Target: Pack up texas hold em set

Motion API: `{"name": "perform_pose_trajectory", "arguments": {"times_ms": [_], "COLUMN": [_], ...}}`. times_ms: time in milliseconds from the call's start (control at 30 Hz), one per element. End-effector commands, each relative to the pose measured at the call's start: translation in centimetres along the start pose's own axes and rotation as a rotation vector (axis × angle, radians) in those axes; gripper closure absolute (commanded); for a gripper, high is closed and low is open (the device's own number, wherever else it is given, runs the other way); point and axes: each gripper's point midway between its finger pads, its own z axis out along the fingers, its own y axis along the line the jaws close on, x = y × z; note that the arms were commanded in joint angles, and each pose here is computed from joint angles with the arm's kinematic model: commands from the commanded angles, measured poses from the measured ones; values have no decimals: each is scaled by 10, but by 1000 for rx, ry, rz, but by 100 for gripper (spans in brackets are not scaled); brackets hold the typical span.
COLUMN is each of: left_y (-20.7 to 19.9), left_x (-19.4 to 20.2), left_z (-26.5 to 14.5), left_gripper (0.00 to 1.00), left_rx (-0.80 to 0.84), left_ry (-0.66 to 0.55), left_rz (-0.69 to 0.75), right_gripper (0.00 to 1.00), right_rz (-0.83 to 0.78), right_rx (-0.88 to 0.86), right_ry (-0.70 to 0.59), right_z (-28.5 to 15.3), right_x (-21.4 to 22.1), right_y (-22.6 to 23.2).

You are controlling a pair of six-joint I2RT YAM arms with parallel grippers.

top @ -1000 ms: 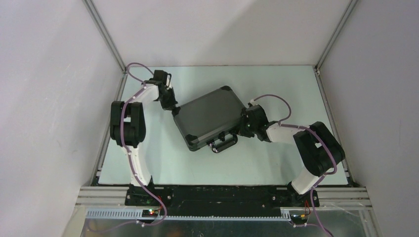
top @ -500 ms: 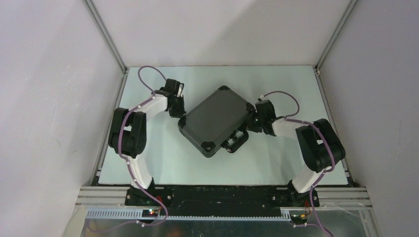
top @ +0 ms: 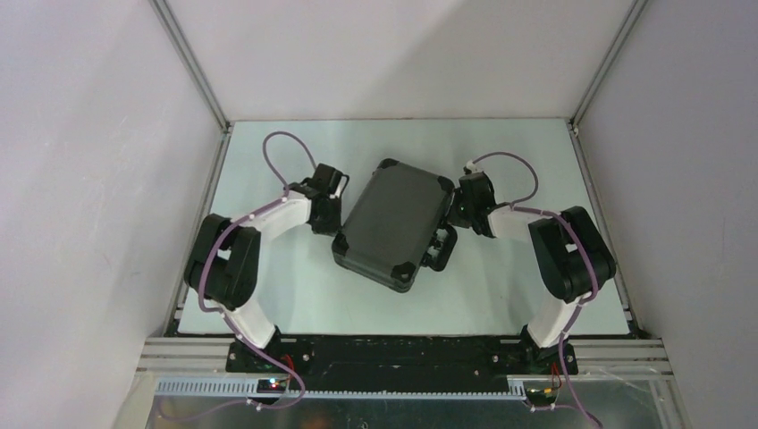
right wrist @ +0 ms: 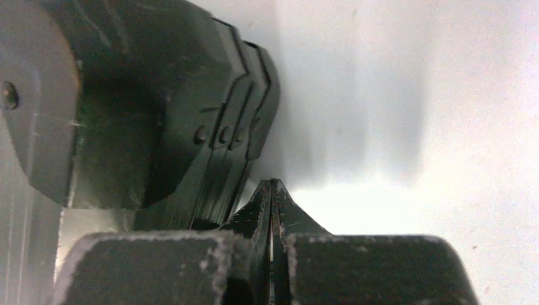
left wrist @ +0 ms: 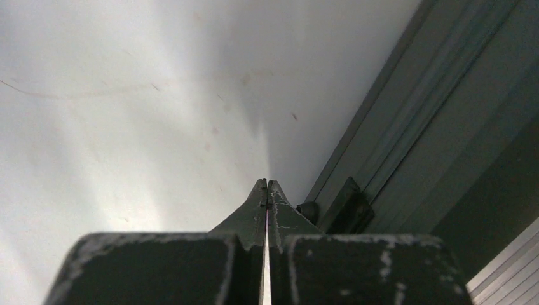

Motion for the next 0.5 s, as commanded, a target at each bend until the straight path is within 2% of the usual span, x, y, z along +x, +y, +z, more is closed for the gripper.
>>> {"name": "perform_pose_trajectory", "arguments": {"times_ms": [0, 167, 300, 467], "left_y": [-108, -83, -44, -18], "left_x": [107, 86, 36, -40], "left_z": [-21, -34, -55, -116], "left_gripper": [100, 100, 100, 100], "left_rx": [328, 286, 219, 128], "left_ry": [310, 201, 27, -228], "left_rz": [77, -2, -135, -163], "right_gripper": [100, 100, 100, 100], "right_rz": [-65, -31, 45, 100], "right_rx": [-250, -126, -39, 32], "right_ry": [99, 66, -4, -115], "right_z": [5, 0, -12, -36], "right_x": [35, 22, -1, -29], "right_y": [81, 53, 27, 4]}}
